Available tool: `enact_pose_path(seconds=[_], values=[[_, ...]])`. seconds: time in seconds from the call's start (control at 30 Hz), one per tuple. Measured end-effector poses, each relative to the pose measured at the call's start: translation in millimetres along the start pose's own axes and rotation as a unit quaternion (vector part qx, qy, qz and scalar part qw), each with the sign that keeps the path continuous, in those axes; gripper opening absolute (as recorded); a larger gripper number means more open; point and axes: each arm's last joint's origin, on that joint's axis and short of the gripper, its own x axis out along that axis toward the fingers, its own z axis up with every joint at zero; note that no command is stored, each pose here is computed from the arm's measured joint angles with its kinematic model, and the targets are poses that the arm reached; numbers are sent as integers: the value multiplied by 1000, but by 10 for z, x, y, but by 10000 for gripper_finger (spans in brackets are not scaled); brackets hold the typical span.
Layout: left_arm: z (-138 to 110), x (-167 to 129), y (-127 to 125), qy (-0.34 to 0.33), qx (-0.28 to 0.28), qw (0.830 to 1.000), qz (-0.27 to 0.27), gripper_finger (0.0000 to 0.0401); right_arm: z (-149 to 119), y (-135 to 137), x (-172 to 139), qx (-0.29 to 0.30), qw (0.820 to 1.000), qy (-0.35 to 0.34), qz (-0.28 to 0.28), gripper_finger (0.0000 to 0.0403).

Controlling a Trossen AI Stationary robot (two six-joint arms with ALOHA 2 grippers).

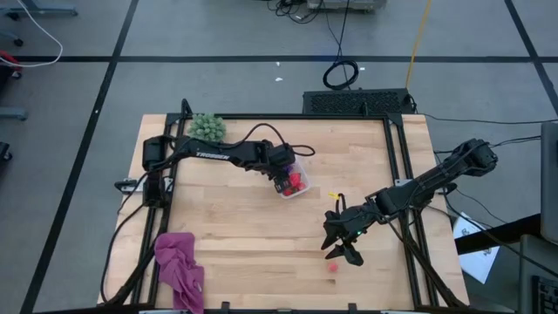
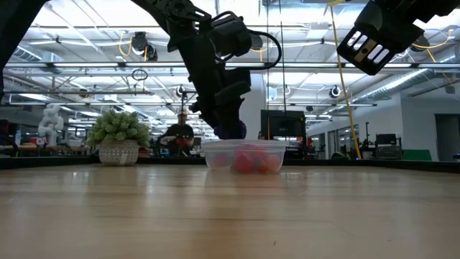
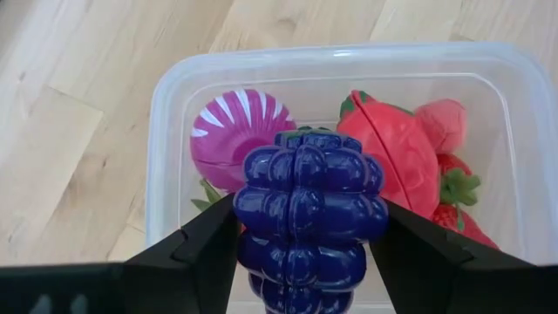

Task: Pick and placing Produce into tupperware
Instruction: Put the grapes into the transparent bin

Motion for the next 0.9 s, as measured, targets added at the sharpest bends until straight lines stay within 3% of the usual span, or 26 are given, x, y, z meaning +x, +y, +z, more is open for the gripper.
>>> enact_pose_path(seconds=[0.9], values=[[-10, 25, -15, 6, -12, 1000, -13, 230, 0, 0, 0, 6, 1000, 0, 0, 151]])
